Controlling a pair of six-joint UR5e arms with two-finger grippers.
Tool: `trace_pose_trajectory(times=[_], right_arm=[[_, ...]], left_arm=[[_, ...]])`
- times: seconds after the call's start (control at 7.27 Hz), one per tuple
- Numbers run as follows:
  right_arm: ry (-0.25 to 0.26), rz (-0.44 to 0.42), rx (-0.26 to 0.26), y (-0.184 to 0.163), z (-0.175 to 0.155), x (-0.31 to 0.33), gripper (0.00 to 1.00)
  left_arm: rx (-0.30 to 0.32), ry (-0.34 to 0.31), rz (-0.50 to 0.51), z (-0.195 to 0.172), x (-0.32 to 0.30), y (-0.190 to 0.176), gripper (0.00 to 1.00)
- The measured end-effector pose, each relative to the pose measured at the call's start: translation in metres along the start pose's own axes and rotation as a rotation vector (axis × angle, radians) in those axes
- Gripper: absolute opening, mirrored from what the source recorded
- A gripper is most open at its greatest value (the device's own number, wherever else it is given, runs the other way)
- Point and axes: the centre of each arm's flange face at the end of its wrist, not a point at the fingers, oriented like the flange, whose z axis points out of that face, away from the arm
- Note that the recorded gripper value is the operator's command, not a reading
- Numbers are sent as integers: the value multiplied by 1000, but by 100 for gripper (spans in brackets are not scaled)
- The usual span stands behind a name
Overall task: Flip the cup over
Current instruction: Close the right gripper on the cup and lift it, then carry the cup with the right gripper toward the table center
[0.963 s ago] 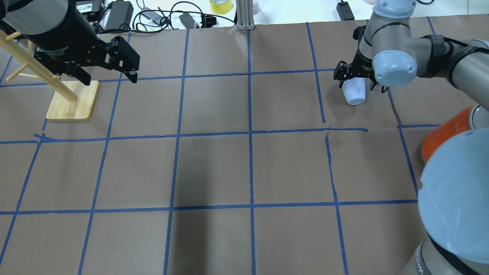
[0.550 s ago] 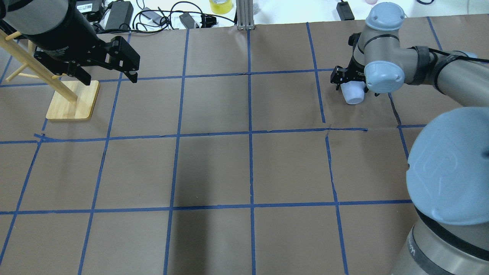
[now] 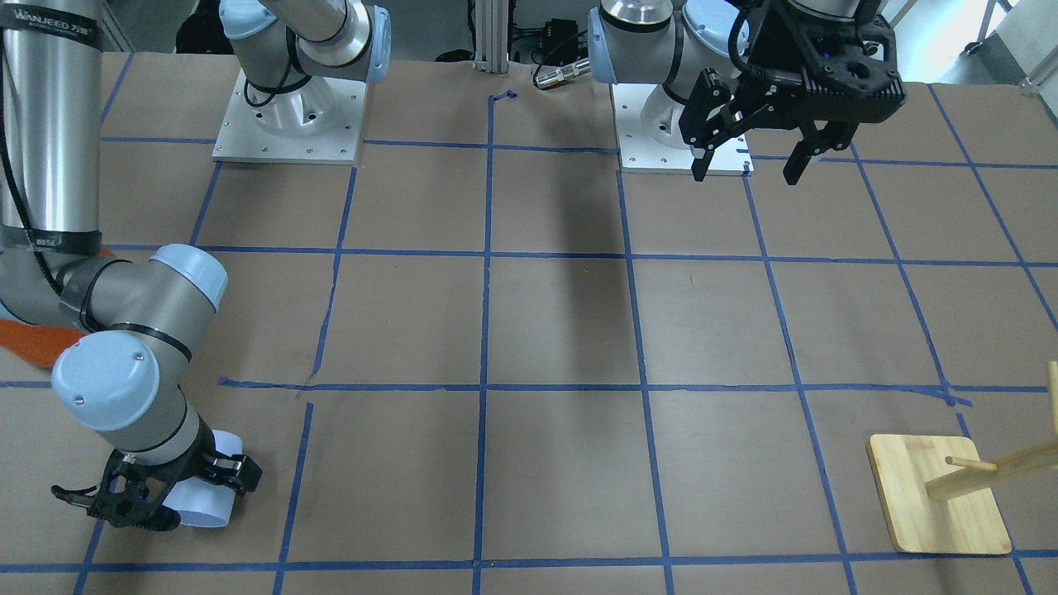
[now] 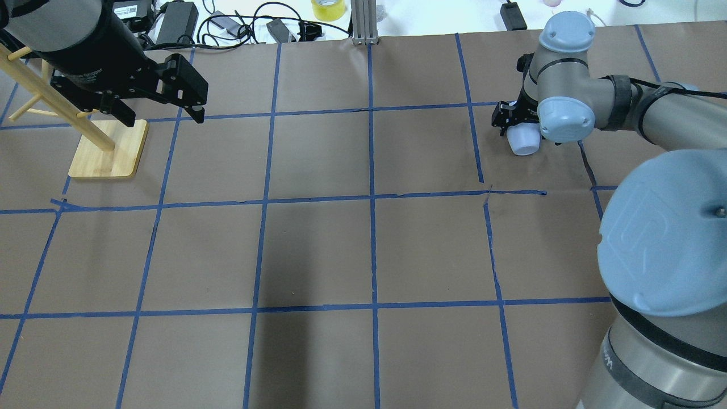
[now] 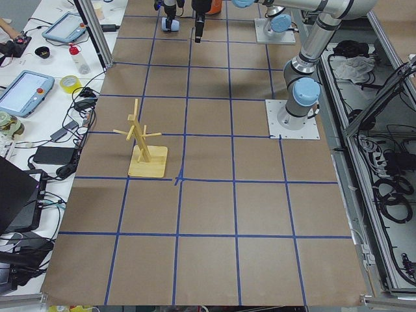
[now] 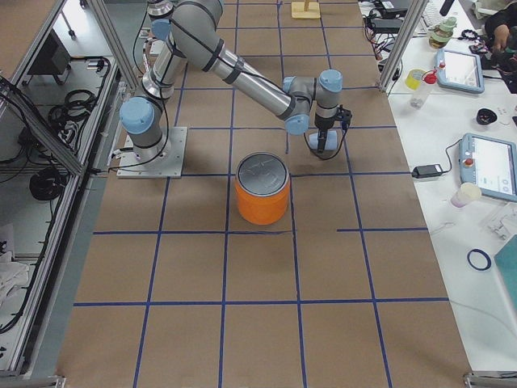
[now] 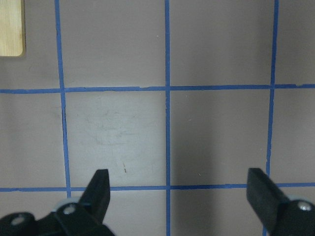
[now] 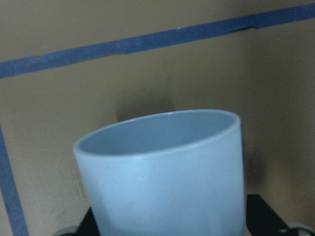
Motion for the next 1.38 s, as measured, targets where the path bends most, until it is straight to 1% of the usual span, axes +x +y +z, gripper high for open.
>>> trace_pose_trajectory(times=[0.14, 0.28, 0.41, 0.55, 0.69, 0.83, 0.96, 1.1, 1.24, 1.38], right_arm=[[-6, 2, 27, -4, -6, 0, 22], [-27, -2, 54, -8, -16, -1, 21], [-67, -23, 81, -11, -31, -5, 21], [-99, -68, 103, -11, -46, -13, 21], [-116, -153, 124, -5, -62, -34, 19], [-129, -265, 145, 8, -75, -74, 19], [-140, -397, 167, 24, -87, -120, 20], [-142, -580, 199, 35, -99, -159, 20], [-139, -783, 227, 42, -105, -188, 20], [-141, -947, 244, 54, -105, -216, 20]], left_arm=[[0, 0, -1, 0, 0, 0, 100], [0, 0, -1, 0, 0, 0, 100], [0, 0, -2, 0, 0, 0, 100], [0, 0, -2, 0, 0, 0, 100], [0, 0, -2, 0, 0, 0, 100], [0, 0, -2, 0, 0, 0, 100], [0, 0, -1, 0, 0, 0, 100], [0, 0, 0, 0, 0, 0, 100], [0, 0, 0, 0, 0, 0, 100], [0, 0, -1, 0, -1, 0, 100]])
